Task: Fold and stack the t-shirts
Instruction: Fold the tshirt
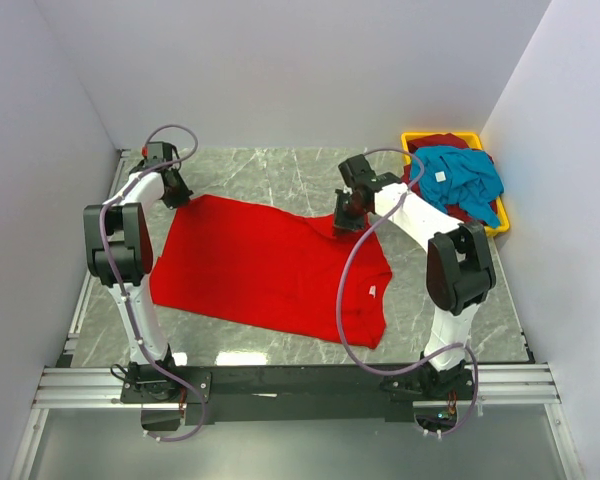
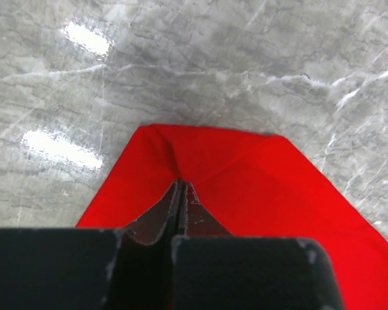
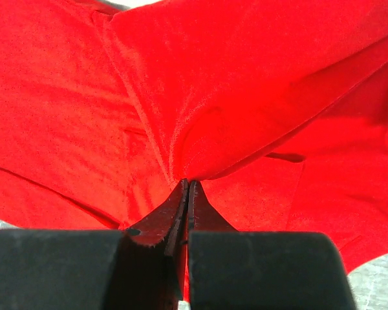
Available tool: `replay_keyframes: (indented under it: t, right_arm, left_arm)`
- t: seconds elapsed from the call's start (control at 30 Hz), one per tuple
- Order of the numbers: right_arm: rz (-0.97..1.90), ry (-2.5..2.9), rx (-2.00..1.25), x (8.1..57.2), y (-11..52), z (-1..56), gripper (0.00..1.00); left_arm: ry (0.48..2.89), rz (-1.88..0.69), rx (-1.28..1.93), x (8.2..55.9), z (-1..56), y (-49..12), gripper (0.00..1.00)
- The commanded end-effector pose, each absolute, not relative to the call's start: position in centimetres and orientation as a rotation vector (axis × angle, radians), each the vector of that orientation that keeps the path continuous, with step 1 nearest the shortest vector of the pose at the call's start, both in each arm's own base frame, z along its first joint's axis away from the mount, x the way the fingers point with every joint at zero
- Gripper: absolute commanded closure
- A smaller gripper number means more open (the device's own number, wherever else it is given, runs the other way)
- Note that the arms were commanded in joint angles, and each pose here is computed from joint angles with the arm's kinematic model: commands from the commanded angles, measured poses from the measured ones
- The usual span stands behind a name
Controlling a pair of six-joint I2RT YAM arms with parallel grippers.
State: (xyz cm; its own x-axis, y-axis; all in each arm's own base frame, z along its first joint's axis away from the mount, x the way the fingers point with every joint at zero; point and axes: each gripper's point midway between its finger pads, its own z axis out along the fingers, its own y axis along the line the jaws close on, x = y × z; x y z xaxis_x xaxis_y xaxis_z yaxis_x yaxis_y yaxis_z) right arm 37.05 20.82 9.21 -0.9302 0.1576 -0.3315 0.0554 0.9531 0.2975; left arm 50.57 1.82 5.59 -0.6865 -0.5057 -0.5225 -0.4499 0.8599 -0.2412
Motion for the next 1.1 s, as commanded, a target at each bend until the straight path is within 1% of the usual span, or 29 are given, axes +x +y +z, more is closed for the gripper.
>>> replay_keyframes:
  t: [0.0, 0.2, 0.23, 0.27, 0.3, 0.4, 0.57, 0.7, 0.77, 0.8, 0.83, 0.9, 1.07]
  right_arm:
    - [0.421, 2.689, 0.153, 37.1, 21.3, 10.9, 1.0]
    - [0.424, 2.69, 0.16, 36.4, 21.2, 10.6, 1.0]
    - [0.423, 2.691, 0.162, 36.3, 21.2, 10.5, 1.0]
    - [0.424, 2.691, 0.164, 36.2, 21.1, 10.5, 1.0]
    - [0.424, 2.691, 0.168, 36.2, 21.1, 10.5, 1.0]
    - [0.425, 2.692, 0.168, 36.1, 21.2, 10.4, 1.0]
    - [0.427, 2.695, 0.172, 36.1, 21.2, 10.4, 1.0]
    - [0.427, 2.699, 0.174, 36.0, 21.2, 10.3, 1.0]
    - [0.43, 2.701, 0.171, 36.0, 21.3, 10.3, 1.0]
    - [0.431, 2.7, 0.171, 36.1, 21.4, 10.3, 1.0]
    - [0.432, 2.702, 0.171, 36.1, 21.4, 10.3, 1.0]
    - [0.434, 2.701, 0.17, 36.2, 21.4, 10.4, 1.0]
    - [0.433, 2.699, 0.171, 36.5, 21.5, 10.5, 1.0]
  left_arm:
    - [2.35, -0.098, -0.665, 51.4, 8.7, 2.7, 1.0]
    - [2.363, -0.067, -0.691, 51.1, 7.9, 3.0, 1.0]
    - [2.364, -0.069, -0.692, 51.1, 7.9, 3.0, 0.98]
    - [2.359, -0.076, -0.695, 51.2, 8.0, 3.0, 0.93]
    - [2.354, -0.078, -0.696, 51.3, 8.1, 3.0, 0.83]
    - [2.35, -0.09, -0.698, 51.6, 8.1, 2.8, 0.66]
    - [2.356, -0.128, -0.704, 52.4, 7.5, 2.4, 0.59]
    - [2.304, -0.144, -0.71, 53.7, 8.6, 2.9, 0.45]
    - [2.308, -0.138, -0.721, 54.3, 8.0, 3.3, 0.43]
    - [2.293, -0.141, -0.714, 55.0, 8.6, 3.3, 0.42]
    - [2.312, -0.131, -0.716, 55.2, 7.6, 3.4, 0.42]
    - [2.299, -0.132, -0.707, 56.2, 7.8, 3.5, 0.42]
    - [2.332, -0.101, -0.703, 56.8, 5.8, 3.8, 0.44]
